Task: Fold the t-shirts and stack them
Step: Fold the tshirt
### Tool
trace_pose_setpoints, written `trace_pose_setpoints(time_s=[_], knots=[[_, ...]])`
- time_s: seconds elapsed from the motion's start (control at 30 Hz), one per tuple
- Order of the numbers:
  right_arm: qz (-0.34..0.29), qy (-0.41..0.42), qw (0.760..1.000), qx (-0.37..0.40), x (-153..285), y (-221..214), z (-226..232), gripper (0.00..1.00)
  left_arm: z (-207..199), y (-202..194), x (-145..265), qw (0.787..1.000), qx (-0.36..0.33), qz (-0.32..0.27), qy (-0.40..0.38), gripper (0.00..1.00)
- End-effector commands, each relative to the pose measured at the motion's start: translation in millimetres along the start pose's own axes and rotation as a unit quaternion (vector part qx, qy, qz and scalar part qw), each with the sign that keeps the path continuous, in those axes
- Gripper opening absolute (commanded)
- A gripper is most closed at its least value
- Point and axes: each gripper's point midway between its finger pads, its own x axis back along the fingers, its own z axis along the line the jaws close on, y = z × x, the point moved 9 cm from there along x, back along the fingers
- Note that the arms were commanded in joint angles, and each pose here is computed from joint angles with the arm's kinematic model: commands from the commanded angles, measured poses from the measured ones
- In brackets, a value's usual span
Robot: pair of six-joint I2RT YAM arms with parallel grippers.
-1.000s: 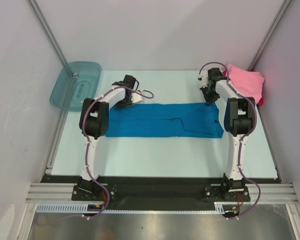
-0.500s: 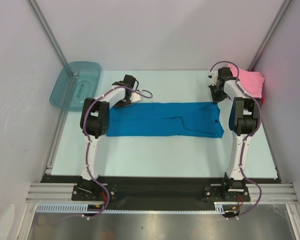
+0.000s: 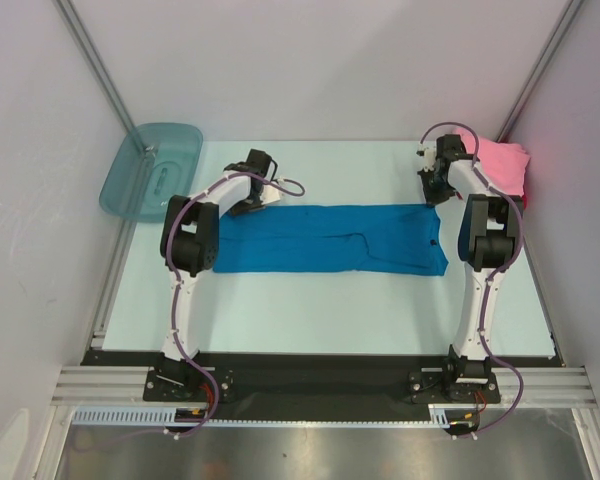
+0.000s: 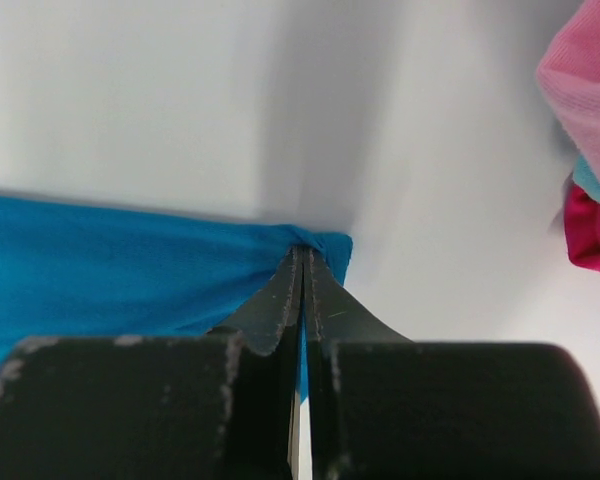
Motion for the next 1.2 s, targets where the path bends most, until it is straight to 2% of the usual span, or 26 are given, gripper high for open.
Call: trace_pose_setpoints(time_s=[0.0, 0.1, 0.27, 0.4, 0.5, 0.57, 0.63, 0.73, 0.8, 0.83, 0.97, 1.0, 1.07, 1.17], knots=[[0.002, -0.033, 0.999, -0.002, -1, 1, -13, 0.02, 4, -17, -21, 0.999, 0.034, 0.007, -0.013, 0.54], [-0.022, -0.041, 0.999, 0.002, 17, 15, -13, 0.07, 20, -19, -10, 0.998, 0.054, -0.006, 0.024, 0.54], [-0.058, -0.052, 0.997, 0.008, 48, 32, -8, 0.22, 51, -26, 8, 0.99, 0.091, -0.012, 0.111, 0.54], [-0.079, -0.051, 0.996, 0.008, 69, 37, -1, 0.25, 74, -31, 24, 0.975, 0.132, -0.033, 0.176, 0.55], [-0.089, -0.07, 0.993, 0.011, 83, 39, 3, 0.26, 79, -34, 39, 0.97, 0.143, -0.055, 0.189, 0.55], [-0.09, -0.094, 0.991, 0.011, 94, 37, -1, 0.26, 80, -35, 56, 0.969, 0.139, -0.077, 0.191, 0.55], [-0.096, -0.108, 0.989, 0.035, 99, 40, 13, 0.26, 66, -32, 58, 0.975, 0.104, -0.091, 0.174, 0.55], [-0.09, -0.119, 0.987, 0.064, 103, 29, 25, 0.2, 54, -27, 72, 0.976, 0.067, -0.12, 0.17, 0.55], [-0.074, -0.119, 0.985, 0.095, 101, 14, 32, 0.1, 49, -22, 85, 0.974, 0.05, -0.139, 0.173, 0.55], [-0.07, -0.12, 0.984, 0.107, 101, 10, 36, 0.0, 47, -18, 88, 0.972, 0.047, -0.154, 0.171, 0.55], [-0.054, -0.063, 0.985, 0.148, 108, -3, 48, 0.0, 45, -4, 104, 0.965, 0.049, -0.197, 0.167, 0.52], [-0.051, -0.054, 0.985, 0.153, 112, -3, 49, 0.0, 43, 0, 107, 0.964, 0.05, -0.205, 0.162, 0.47], [-0.037, -0.029, 0.985, 0.166, 112, -5, 54, 0.0, 35, 4, 107, 0.966, 0.041, -0.216, 0.137, 0.01], [-0.013, -0.005, 0.986, 0.169, 108, -3, 56, 0.0, 25, 5, 103, 0.968, 0.047, -0.219, 0.111, 0.0]])
